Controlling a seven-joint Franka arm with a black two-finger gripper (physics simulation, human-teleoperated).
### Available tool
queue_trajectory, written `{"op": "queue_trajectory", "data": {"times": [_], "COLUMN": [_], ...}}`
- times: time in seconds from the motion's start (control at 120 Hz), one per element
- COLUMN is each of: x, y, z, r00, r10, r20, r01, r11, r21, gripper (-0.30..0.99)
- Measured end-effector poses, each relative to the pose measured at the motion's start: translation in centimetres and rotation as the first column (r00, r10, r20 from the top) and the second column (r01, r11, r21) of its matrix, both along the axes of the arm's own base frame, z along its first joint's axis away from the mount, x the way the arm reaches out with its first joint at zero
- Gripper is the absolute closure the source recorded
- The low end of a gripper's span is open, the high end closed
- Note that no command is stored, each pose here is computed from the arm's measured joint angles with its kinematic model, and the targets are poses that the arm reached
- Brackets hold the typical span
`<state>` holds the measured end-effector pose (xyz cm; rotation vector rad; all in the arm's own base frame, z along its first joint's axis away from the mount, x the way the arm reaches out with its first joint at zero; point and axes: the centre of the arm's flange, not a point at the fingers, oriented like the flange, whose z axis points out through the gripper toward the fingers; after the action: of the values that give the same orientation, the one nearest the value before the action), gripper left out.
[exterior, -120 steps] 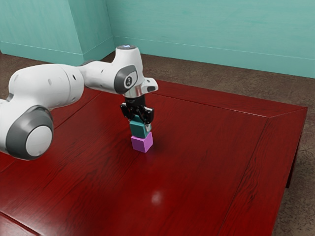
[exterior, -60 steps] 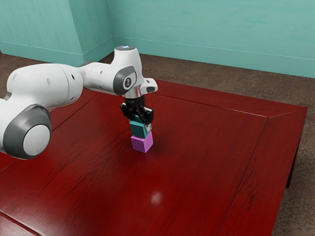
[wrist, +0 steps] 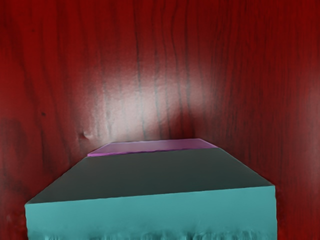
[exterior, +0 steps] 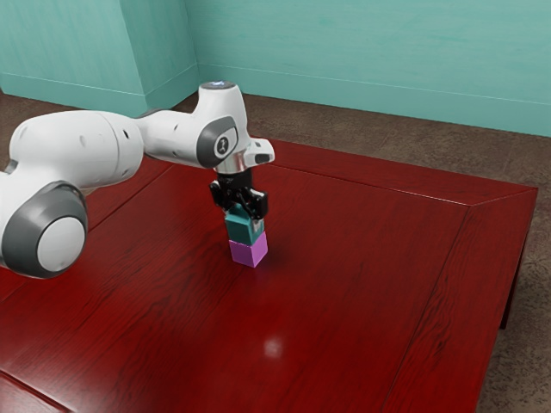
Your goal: Pick up the blue block with one arm, and put the blue block on the pink block with one arm
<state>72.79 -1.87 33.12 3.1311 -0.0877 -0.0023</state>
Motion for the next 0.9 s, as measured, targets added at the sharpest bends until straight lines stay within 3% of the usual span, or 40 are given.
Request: {"op": "queue_trajectory", "data": {"times": [0.217, 0.55, 0.667, 0.792, 0.9], "x": [0.0, 0.3, 0.3, -1.4, -2.6], "y": [-0.1, 0.2, 0.6, -0.2, -0.6], "z": [0.1, 1.3, 5.4, 13.8, 16.6], "r00": [1.0, 1.0, 0.998, 0.99, 0.99], "r10": [-0.012, -0.023, -0.024, -0.045, -0.058], "r20": [0.0, 0.016, 0.057, 0.132, 0.129], "r01": [0.012, 0.023, 0.024, 0.047, 0.06], "r11": [1.0, 1.0, 1.0, 0.999, 0.998], "r21": [-0.006, -0.005, -0.004, -0.01, -0.013], "gripper": [0.08, 0.02, 0.01, 0.01, 0.0]}}
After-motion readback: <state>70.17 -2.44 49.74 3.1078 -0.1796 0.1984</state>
